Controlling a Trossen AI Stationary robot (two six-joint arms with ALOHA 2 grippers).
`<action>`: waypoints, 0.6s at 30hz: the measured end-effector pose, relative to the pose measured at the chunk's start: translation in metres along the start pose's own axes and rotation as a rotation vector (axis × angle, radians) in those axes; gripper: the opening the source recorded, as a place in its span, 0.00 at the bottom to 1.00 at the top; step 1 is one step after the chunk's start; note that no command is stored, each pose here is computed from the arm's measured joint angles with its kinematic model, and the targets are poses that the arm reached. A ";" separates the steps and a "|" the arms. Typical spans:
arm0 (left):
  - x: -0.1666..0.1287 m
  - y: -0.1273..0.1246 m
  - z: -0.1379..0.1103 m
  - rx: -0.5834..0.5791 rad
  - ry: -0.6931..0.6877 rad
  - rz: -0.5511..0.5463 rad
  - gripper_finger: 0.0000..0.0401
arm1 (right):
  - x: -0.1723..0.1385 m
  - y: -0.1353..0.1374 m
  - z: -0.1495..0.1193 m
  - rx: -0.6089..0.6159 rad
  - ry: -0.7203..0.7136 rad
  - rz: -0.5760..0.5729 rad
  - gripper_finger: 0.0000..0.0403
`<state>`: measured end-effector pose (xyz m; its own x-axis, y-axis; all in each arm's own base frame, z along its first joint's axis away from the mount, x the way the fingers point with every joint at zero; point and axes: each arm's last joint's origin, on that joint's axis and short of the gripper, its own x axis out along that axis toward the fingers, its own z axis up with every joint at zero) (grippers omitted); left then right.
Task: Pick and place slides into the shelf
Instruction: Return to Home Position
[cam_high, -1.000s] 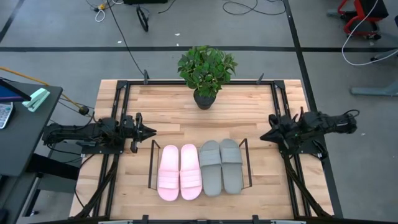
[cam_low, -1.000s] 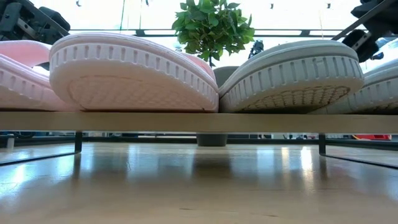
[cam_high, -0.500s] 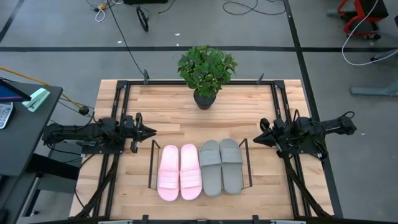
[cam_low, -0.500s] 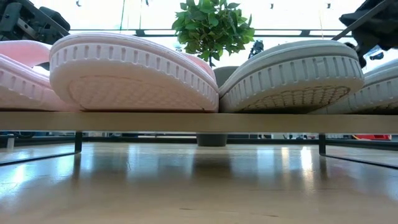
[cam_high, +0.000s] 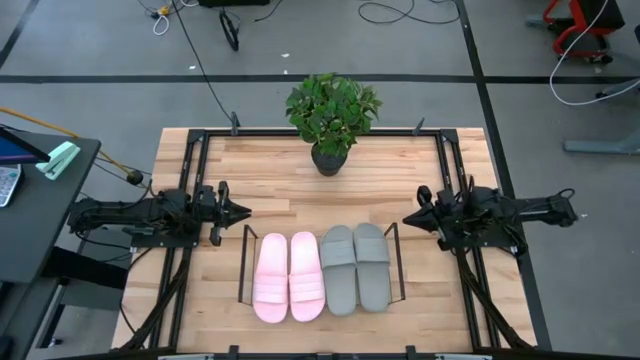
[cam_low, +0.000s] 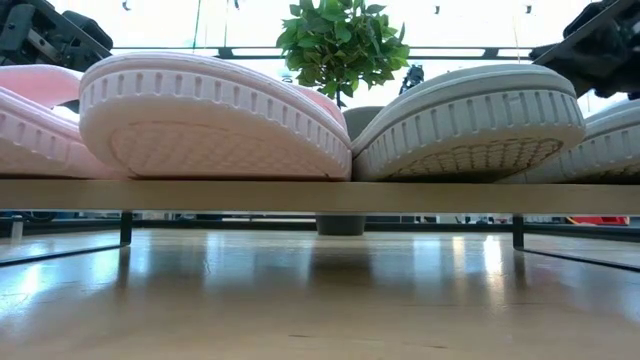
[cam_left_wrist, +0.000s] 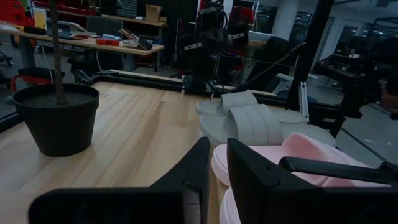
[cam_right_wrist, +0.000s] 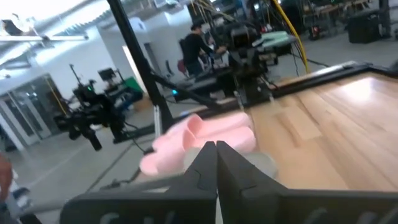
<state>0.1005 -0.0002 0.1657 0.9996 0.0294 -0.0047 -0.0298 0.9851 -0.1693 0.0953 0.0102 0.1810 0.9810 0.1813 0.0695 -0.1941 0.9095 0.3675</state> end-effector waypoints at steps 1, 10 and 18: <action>0.000 0.000 0.000 0.000 0.000 0.000 0.14 | 0.000 -0.001 -0.001 -0.002 0.013 -0.008 0.00; 0.000 0.000 0.000 -0.001 0.000 0.000 0.17 | -0.001 -0.009 0.000 -0.089 0.006 -0.079 0.00; 0.000 0.000 0.000 -0.001 0.000 0.000 0.16 | -0.001 -0.011 -0.001 -0.105 0.021 -0.100 0.00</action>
<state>0.1005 -0.0001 0.1657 0.9995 0.0298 -0.0044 -0.0301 0.9850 -0.1698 0.0960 0.0002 0.1758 0.9953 0.0949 0.0172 -0.0959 0.9573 0.2728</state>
